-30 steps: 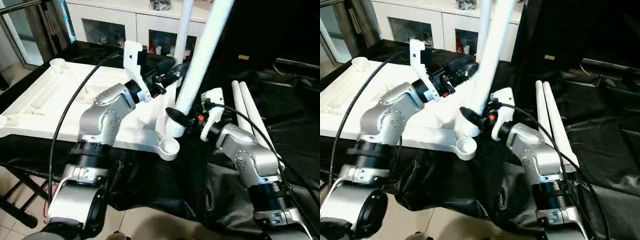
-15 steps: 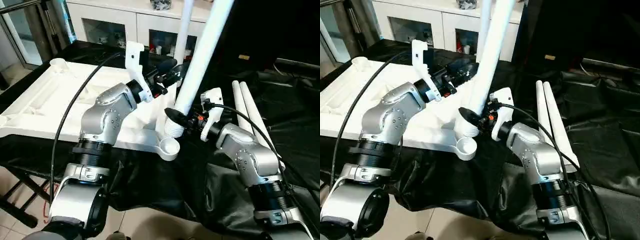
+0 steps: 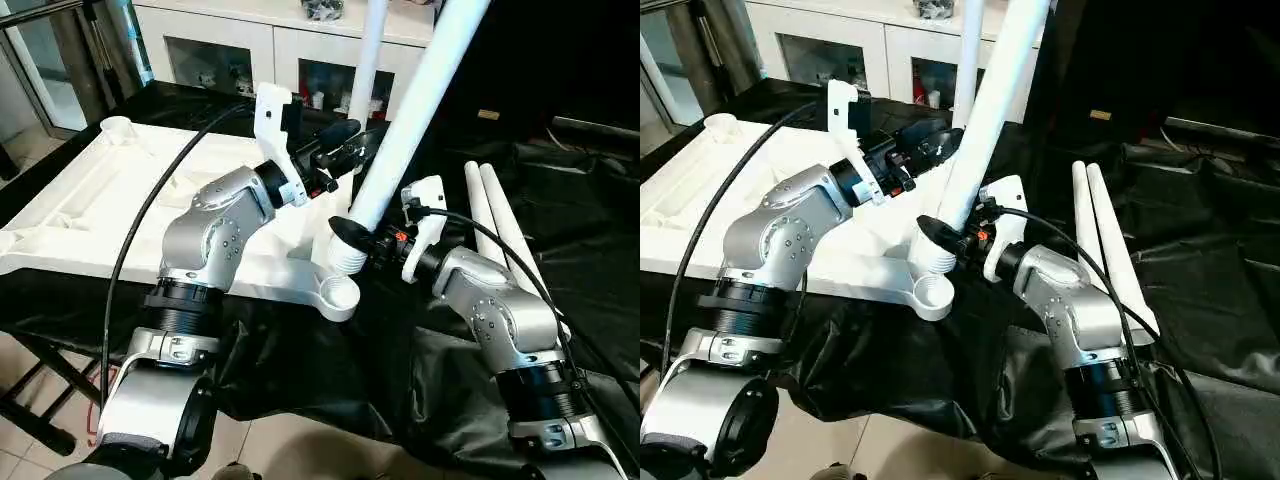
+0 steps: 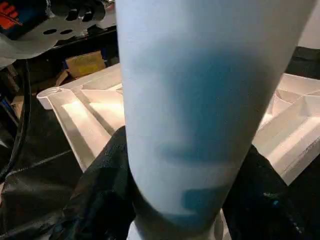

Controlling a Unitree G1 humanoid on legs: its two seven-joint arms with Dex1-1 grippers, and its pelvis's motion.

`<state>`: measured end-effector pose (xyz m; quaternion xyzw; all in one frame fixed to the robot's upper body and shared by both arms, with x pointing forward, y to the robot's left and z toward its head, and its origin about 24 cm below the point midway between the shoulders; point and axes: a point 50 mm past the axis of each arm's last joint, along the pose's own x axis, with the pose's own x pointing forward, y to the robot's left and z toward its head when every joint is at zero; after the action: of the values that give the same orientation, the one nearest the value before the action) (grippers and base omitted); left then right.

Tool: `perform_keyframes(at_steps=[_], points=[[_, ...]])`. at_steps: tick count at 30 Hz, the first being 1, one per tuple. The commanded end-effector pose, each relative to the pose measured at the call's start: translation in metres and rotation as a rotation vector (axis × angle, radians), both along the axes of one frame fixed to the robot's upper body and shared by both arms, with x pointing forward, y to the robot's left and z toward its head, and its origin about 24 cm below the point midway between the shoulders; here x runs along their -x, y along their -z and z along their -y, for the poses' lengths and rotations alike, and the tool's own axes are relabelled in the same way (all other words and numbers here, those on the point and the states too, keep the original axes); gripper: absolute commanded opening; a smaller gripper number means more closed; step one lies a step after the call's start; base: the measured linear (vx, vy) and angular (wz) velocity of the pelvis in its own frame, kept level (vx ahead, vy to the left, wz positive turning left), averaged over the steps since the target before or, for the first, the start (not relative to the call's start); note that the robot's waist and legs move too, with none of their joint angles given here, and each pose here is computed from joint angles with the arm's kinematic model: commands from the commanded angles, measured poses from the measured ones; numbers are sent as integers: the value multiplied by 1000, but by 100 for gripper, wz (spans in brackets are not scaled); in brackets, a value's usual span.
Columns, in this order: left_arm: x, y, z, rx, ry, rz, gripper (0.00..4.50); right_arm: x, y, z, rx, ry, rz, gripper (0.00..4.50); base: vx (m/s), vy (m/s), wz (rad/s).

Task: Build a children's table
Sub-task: Pick table leg

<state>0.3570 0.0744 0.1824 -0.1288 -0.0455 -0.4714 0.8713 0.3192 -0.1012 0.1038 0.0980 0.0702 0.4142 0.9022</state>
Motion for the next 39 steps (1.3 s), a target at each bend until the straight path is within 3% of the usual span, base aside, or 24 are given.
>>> perform_keyframes(at_steps=[1,9,13,14,16,17,22,27,39], points=[[0,-4,2,-13,5,31,280,-4,-7,1,13,21,32,188,0,0,0],[-8,-7,-35,-92,-74,108,280,-14,-1,17,71,168,20,188,0,0,0],[5,16,-46,-304,78,124,280,-19,3,27,80,246,-2,188,0,0,0],[10,30,-50,-409,139,118,280,-20,3,30,74,274,-10,188,0,0,0],[13,38,-52,-466,180,112,280,-21,4,31,79,287,-7,188,0,0,0],[18,53,-57,-561,252,88,280,-21,4,31,87,291,24,188,0,0,0],[24,74,-67,-716,339,59,280,-20,6,31,83,294,32,188,0,0,0],[22,94,-81,-897,385,56,242,-17,7,28,116,305,89,188,0,0,0],[17,104,-90,-998,449,44,151,-7,10,24,114,207,81,188,0,0,0]])
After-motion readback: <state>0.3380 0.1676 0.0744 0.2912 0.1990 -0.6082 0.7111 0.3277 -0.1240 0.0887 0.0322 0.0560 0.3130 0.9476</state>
